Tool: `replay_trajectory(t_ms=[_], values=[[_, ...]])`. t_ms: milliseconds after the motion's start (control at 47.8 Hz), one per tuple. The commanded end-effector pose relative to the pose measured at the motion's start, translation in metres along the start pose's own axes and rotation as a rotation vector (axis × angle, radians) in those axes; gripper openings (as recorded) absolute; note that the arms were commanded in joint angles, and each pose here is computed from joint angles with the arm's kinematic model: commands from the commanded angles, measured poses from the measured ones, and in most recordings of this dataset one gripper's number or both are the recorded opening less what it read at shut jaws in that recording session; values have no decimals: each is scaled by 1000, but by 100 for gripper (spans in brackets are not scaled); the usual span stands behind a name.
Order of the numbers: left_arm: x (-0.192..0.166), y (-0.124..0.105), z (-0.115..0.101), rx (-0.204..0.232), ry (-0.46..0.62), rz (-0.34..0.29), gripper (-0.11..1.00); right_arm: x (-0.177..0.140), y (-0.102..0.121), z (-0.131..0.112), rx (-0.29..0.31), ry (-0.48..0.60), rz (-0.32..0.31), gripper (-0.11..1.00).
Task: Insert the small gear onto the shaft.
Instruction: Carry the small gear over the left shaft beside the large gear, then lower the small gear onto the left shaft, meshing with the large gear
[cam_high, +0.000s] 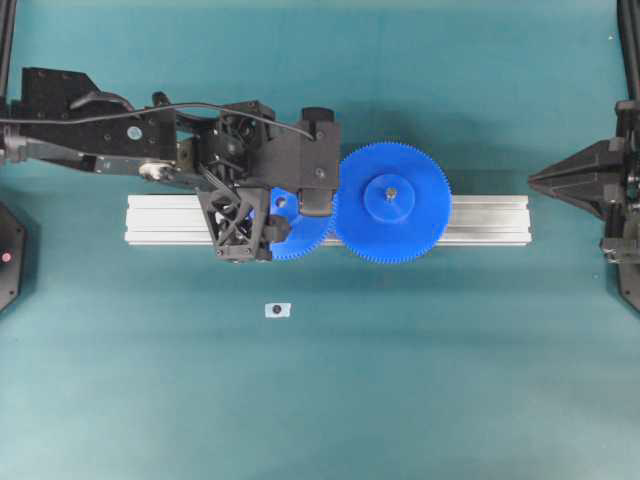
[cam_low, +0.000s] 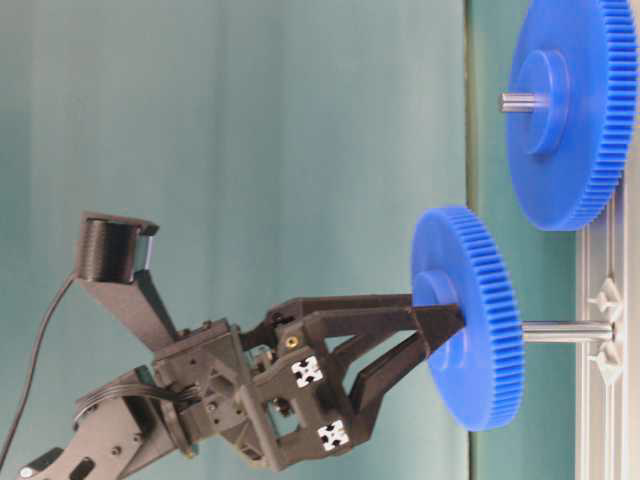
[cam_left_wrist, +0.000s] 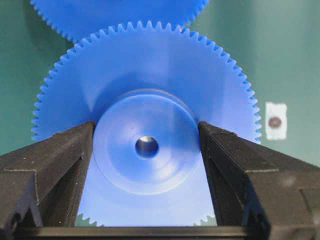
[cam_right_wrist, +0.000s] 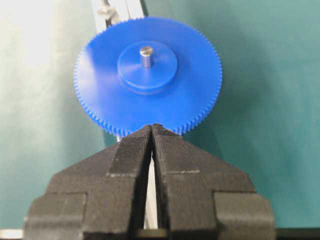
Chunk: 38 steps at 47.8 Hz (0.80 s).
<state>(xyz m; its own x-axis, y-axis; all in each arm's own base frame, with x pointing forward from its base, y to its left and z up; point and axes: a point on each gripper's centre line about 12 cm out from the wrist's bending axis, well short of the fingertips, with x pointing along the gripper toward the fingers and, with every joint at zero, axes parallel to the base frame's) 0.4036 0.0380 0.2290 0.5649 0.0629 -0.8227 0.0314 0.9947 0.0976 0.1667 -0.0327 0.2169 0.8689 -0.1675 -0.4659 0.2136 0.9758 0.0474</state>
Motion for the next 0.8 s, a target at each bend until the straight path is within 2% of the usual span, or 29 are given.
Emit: replay_trajectory(t_ms=[0,314,775], values=[[-6,1,5,1,-32,7,71,-1,0,6,9,-20,-2,11],[4,-1,-9,1,2,1,71,-1,-1,5,10,-19,-4,11],[15,-1,-7,5,-27,5,71,-1,-1,5,11,-19,-6,11]])
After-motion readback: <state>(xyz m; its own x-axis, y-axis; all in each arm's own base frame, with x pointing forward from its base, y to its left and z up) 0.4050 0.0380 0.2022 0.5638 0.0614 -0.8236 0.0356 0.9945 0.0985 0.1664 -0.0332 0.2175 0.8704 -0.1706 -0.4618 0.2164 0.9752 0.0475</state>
